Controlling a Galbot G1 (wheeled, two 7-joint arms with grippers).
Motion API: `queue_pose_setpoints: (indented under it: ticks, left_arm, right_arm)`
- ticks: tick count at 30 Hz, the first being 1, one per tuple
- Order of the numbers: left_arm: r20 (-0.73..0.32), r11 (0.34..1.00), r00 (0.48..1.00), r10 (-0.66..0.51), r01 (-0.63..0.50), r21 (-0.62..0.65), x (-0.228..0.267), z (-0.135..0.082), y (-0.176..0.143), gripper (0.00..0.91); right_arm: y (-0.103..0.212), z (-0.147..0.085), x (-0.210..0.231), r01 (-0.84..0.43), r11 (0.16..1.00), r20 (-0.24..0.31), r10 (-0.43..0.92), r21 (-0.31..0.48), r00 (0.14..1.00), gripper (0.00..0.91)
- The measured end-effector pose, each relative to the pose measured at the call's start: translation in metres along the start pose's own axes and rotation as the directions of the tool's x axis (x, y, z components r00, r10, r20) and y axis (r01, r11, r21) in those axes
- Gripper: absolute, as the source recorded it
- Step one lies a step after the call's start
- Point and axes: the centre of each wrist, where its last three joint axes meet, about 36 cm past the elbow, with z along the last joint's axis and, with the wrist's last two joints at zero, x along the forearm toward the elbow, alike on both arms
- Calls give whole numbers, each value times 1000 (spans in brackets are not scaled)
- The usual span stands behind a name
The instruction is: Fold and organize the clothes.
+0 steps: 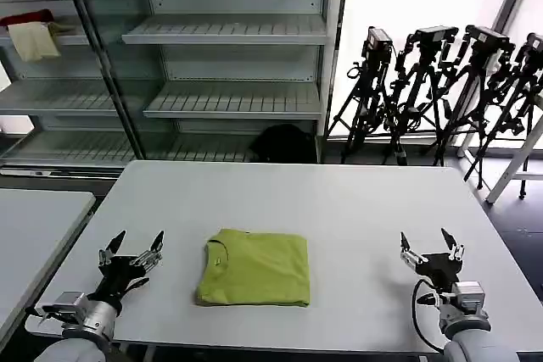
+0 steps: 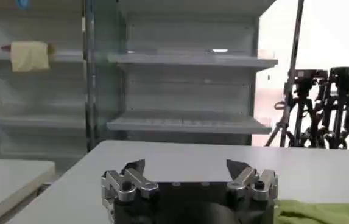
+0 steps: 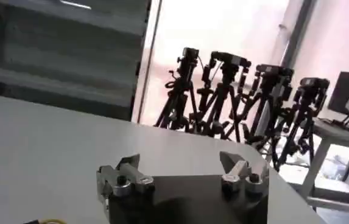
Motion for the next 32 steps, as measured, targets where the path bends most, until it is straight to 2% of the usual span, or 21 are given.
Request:
queue_pose_setpoints:
  ticks: [16,32]
  left_arm:
    - [-8,1000,1000,-30,30,-1,0,1,14,907]
    - [7,999,999,-42,42,-28,0,0,21,907]
  right_arm:
    - [-26,-4,1,-27,999,26,27,25,999,907]
    - [-29,-6,3,15,1000,53,-14,-11,999,907]
